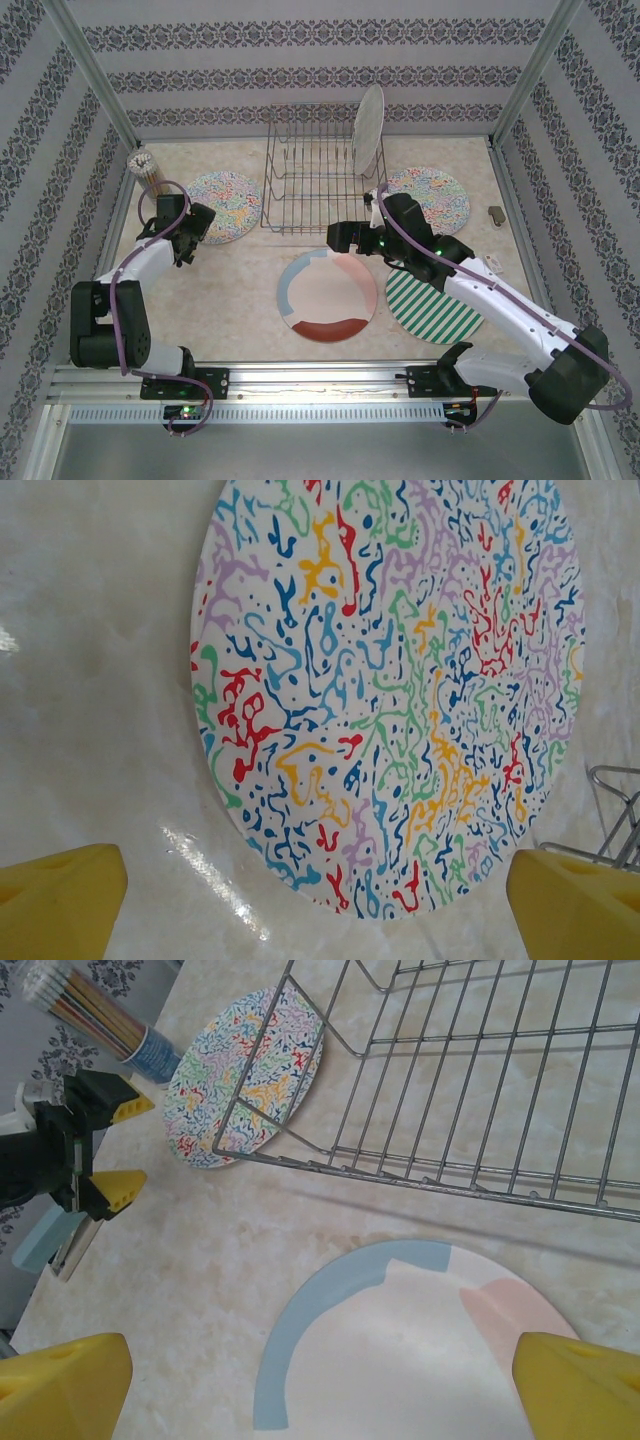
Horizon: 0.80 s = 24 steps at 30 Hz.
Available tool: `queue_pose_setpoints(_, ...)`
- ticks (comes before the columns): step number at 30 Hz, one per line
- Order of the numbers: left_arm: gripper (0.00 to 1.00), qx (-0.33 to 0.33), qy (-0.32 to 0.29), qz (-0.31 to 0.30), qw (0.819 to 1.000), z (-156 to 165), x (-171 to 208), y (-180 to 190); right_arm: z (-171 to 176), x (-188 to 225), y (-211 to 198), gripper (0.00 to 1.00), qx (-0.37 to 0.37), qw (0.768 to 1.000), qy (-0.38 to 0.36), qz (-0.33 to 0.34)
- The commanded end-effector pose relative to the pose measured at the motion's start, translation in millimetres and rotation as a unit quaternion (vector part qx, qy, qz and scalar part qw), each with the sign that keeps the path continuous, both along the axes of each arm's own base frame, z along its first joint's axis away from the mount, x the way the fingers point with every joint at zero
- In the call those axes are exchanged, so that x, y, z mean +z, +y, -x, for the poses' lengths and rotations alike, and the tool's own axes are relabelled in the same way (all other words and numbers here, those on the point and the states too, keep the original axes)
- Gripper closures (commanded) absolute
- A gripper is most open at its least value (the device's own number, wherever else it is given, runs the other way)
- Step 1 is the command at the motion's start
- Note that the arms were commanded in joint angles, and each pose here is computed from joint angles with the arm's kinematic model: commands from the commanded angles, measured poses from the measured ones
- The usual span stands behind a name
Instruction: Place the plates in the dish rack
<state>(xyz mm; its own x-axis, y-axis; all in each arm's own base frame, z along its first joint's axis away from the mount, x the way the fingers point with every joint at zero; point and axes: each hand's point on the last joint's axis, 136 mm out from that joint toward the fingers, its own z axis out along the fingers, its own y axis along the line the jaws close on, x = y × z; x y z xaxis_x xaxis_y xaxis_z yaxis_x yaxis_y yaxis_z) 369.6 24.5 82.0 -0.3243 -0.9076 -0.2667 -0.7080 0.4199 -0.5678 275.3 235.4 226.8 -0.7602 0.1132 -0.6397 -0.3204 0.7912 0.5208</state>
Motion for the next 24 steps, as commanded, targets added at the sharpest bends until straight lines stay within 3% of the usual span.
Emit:
queue_pose_setpoints(1, 0.04, 0.012, -0.022, 0.023, 0.999, -10, -3, 2, 2, 0, -3, 0.02, -0.012, 1.000, -0.006, -0.005)
queue_pose_setpoints(24, 0.05, 0.026, -0.016, 0.027, 0.999, -7, -24, 8, -4, 8, -13, 0.02, -0.021, 1.000, -0.010, 0.007)
